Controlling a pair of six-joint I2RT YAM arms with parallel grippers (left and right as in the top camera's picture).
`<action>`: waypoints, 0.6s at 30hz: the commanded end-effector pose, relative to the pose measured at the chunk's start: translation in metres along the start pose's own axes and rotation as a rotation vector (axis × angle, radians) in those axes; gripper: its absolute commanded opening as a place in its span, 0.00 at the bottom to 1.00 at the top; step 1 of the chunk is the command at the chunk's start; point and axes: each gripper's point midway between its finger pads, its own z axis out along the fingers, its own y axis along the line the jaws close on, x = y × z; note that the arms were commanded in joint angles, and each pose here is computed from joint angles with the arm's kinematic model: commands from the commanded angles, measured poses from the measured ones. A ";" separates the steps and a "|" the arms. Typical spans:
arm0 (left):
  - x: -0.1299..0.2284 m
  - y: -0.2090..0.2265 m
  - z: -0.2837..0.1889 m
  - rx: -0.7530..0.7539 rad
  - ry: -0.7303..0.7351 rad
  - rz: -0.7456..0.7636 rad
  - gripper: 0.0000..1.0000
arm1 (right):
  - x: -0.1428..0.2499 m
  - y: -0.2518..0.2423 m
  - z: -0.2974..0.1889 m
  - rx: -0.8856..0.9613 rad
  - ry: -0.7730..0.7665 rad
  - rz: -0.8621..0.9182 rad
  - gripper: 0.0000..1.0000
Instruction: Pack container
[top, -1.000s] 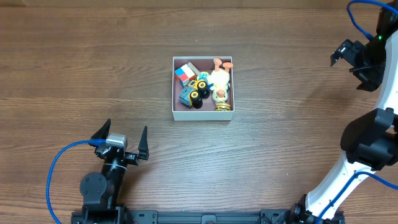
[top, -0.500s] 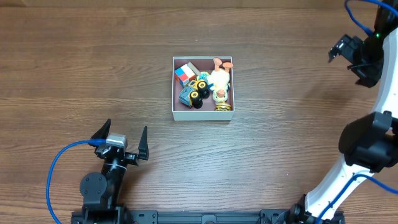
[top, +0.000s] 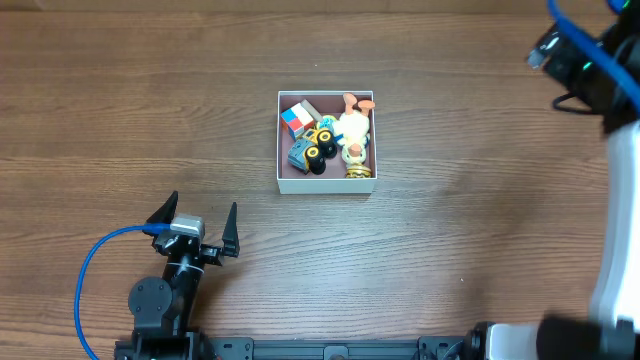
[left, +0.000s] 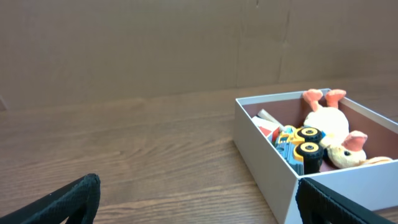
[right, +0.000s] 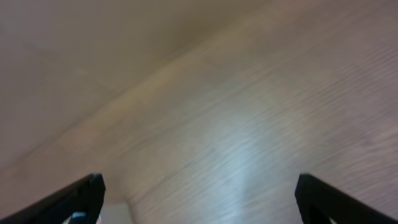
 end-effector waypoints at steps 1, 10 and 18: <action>0.000 0.001 0.000 -0.005 -0.004 0.018 1.00 | 0.041 0.012 -0.026 -0.090 -0.081 -0.047 1.00; 0.000 0.001 0.000 -0.005 -0.004 0.018 1.00 | 0.120 -0.004 -0.081 -0.281 -0.328 -0.079 1.00; 0.000 0.001 0.000 -0.005 -0.004 0.018 1.00 | 0.190 -0.044 -0.072 -0.311 -0.404 -0.072 1.00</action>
